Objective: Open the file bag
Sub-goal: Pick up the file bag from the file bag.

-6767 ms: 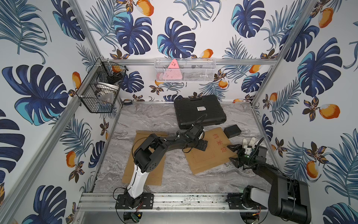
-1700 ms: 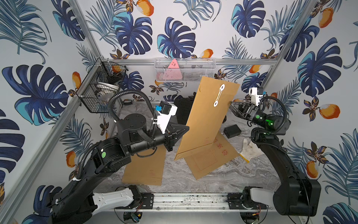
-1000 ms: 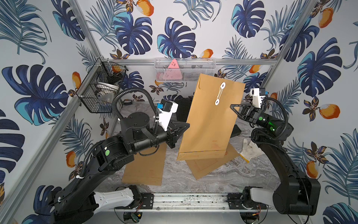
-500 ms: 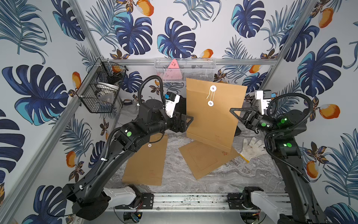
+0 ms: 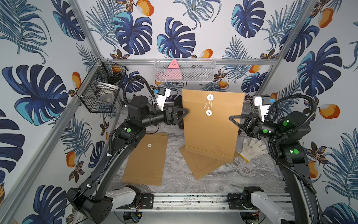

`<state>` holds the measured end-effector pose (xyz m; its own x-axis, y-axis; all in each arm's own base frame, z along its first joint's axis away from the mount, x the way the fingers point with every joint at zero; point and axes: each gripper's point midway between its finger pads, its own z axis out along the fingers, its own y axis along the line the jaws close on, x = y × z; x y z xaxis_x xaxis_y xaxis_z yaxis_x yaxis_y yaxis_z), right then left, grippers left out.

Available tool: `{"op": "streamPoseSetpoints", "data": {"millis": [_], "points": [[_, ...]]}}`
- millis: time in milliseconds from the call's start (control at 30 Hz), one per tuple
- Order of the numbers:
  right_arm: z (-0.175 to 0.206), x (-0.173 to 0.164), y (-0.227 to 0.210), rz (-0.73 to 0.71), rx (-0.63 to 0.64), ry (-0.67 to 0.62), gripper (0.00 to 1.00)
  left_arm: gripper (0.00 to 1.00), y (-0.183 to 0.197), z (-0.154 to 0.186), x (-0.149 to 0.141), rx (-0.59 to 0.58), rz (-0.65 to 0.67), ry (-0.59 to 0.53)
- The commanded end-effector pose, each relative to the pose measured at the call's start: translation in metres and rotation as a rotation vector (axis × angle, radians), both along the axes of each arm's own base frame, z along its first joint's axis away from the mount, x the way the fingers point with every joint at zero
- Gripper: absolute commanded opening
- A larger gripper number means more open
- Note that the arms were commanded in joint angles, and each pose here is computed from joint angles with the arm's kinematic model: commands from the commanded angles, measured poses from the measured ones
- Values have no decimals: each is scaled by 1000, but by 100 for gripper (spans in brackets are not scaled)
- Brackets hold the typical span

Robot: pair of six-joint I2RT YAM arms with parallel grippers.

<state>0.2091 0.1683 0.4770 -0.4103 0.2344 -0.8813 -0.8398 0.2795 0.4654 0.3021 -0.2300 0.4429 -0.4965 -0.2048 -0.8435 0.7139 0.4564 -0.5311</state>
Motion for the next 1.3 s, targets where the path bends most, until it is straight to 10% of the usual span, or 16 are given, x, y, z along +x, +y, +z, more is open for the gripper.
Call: {"op": "streamPoseSetpoints", "data": {"millis": [0, 500, 733, 1267], "points": [[12, -10, 6, 50, 52, -24, 0, 83, -6, 18, -12, -42, -82, -73], [14, -18, 5, -6, 109, 14, 0, 47, -17, 51, -65, -220, -381, -172], [-3, -8, 5, -32, 66, 69, 0, 22, -15, 65, -72, -257, -398, -199], [-1, 1, 3, -56, 108, 100, 0, 0, -15, 61, -69, -260, -381, -192]]}}
